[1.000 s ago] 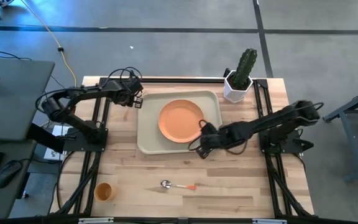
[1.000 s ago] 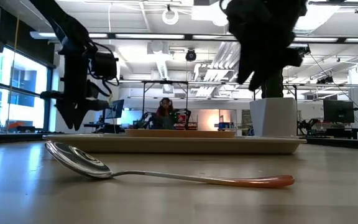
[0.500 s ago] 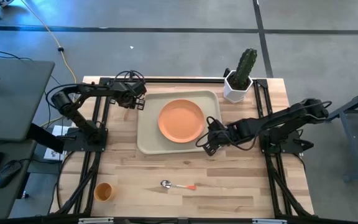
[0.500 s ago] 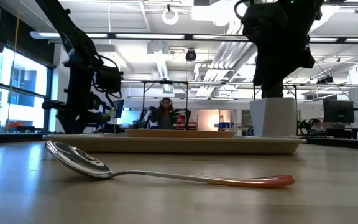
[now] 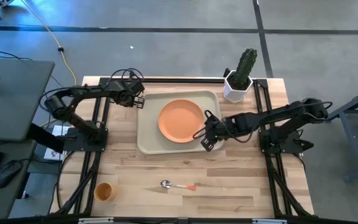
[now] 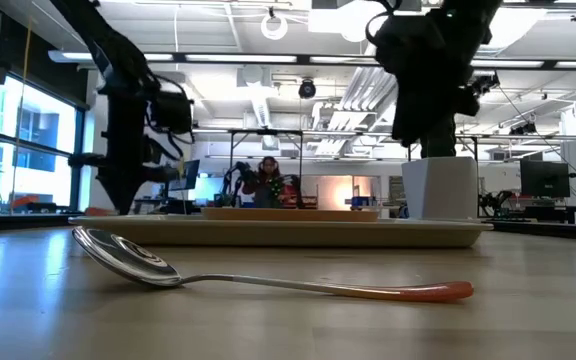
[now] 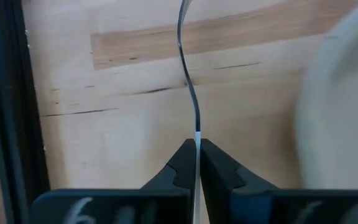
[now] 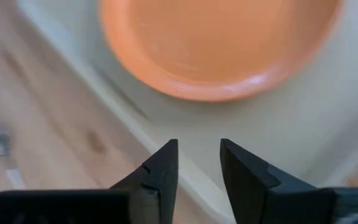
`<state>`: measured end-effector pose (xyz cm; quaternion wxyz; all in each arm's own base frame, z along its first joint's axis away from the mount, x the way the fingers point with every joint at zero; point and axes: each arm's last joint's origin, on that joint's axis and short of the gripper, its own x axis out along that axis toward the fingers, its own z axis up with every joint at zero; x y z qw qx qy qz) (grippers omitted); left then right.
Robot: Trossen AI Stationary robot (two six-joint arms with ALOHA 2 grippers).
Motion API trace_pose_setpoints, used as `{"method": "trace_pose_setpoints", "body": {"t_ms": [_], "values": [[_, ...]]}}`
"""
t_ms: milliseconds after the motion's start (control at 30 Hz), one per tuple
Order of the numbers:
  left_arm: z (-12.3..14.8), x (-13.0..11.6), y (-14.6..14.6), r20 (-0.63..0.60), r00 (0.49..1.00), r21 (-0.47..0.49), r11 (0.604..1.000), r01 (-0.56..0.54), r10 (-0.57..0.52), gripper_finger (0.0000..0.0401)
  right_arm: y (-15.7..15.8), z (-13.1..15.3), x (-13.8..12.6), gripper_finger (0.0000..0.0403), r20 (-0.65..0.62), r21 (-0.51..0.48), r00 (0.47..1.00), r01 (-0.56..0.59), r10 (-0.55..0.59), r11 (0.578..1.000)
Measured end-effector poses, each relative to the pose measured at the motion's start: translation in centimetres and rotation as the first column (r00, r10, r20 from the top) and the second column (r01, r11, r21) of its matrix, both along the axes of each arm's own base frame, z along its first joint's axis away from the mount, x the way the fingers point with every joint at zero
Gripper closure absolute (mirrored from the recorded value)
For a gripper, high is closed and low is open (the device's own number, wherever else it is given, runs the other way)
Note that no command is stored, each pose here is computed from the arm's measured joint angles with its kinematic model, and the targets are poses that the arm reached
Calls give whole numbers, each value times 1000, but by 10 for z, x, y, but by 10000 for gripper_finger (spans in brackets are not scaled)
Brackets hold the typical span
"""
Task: Pick and place plate/cup/fork/spoon on tray
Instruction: Put the orange fork on the gray tray to the right of the orange plate
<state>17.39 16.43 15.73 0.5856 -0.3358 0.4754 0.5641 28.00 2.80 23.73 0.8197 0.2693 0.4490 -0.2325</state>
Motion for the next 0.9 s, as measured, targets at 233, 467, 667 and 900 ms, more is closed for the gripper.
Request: {"method": "trace_pose_setpoints", "body": {"t_ms": [233,467,667,900], "values": [[61,6,-37,332,928,135,982,129,-168,398,-18,15,23,341,256,77,964,-90,67,993],[124,17,-93,679,585,364,895,256,-444,399,-44,36,39,354,506,19,863,-16,5,1000],[158,32,-131,799,234,500,828,255,-554,399,-59,65,48,312,739,-99,673,74,24,992],[171,53,-152,796,55,586,791,177,-603,400,-64,88,50,244,882,-70,469,22,52,997]]}}
